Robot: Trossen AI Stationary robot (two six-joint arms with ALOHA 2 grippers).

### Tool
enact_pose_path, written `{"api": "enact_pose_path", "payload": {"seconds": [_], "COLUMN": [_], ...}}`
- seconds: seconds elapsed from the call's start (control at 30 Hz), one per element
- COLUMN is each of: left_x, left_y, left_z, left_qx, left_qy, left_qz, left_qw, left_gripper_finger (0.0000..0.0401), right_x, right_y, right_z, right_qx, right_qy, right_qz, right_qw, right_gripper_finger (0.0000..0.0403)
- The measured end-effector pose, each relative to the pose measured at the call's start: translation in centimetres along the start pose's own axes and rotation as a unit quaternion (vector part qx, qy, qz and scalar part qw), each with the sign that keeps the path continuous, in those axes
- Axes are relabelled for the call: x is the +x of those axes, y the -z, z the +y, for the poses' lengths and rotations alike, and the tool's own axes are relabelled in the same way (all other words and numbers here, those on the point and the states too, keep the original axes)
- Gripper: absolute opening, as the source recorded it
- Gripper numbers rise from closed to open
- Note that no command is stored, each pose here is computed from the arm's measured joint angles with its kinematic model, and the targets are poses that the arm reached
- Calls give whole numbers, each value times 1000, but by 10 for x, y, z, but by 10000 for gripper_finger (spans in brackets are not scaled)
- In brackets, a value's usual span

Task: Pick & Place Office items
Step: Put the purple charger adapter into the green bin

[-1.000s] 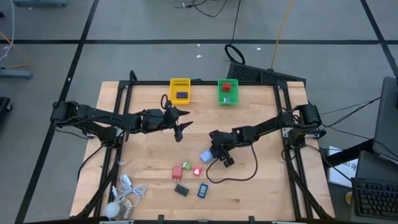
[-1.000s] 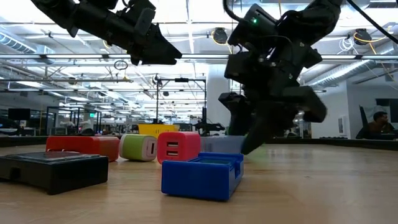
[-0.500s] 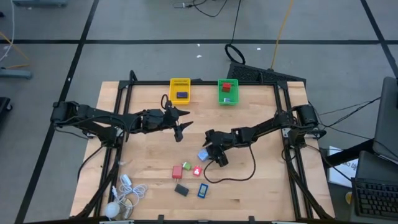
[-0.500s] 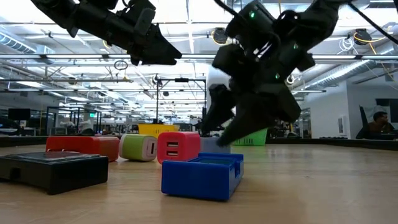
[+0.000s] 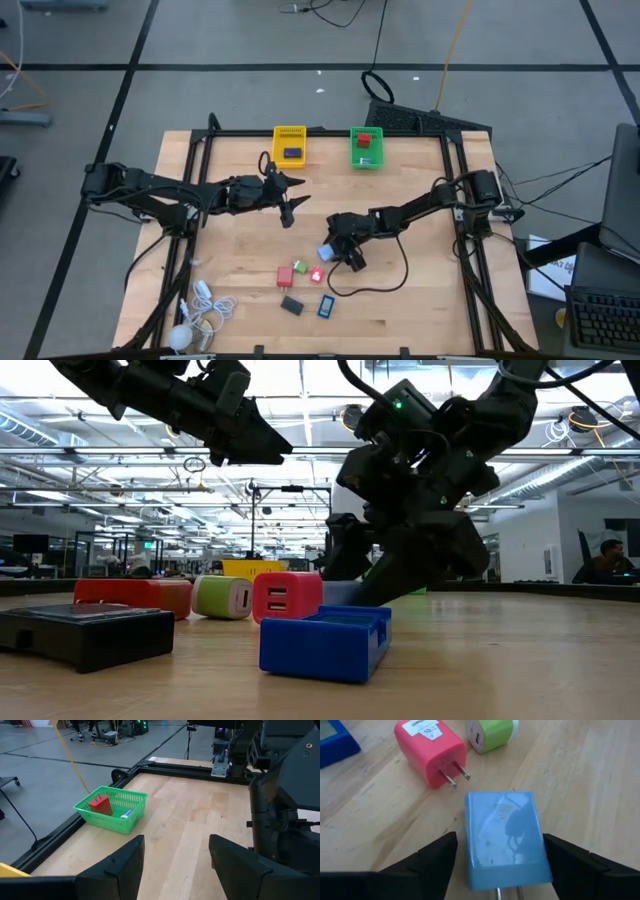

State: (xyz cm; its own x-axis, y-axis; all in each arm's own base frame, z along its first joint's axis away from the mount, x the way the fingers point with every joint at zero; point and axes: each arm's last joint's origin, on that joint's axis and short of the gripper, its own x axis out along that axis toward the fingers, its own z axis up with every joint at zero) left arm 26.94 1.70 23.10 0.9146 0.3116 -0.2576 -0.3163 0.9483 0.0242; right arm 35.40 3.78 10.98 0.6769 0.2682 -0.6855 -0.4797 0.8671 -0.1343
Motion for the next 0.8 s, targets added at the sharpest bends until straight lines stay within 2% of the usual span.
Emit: {"api": "enact_pose_path", "payload": {"seconds": [0.2, 0.47, 0.57, 0.67, 0.8], "left_x": [0, 0, 0, 0, 0], "left_y": [0, 0, 0, 0, 0], "left_z": [0, 0, 0, 0, 0], "left_qx": [-1, -2, -2, -2, -3], "left_qy": [0, 0, 0, 0, -2], "left_qz": [0, -1, -1, 0, -2], "left_qw": [1000, 1000, 1000, 1000, 1000], "left_gripper_finger": [225, 225, 225, 225, 225], "right_x": [-1, -12, -29, -50, -82], "right_y": [1, -3, -10, -22, -27], "right_z": [2, 3, 3, -2, -7], "right_qx": [12, 36, 40, 38, 81], "right_qy": [-9, -11, 1, 43, 80], "right_qz": [11, 19, 30, 24, 38], "right_qw": [1000, 999, 999, 998, 993], "right_gripper_finger": [210, 206, 206, 206, 206]}}
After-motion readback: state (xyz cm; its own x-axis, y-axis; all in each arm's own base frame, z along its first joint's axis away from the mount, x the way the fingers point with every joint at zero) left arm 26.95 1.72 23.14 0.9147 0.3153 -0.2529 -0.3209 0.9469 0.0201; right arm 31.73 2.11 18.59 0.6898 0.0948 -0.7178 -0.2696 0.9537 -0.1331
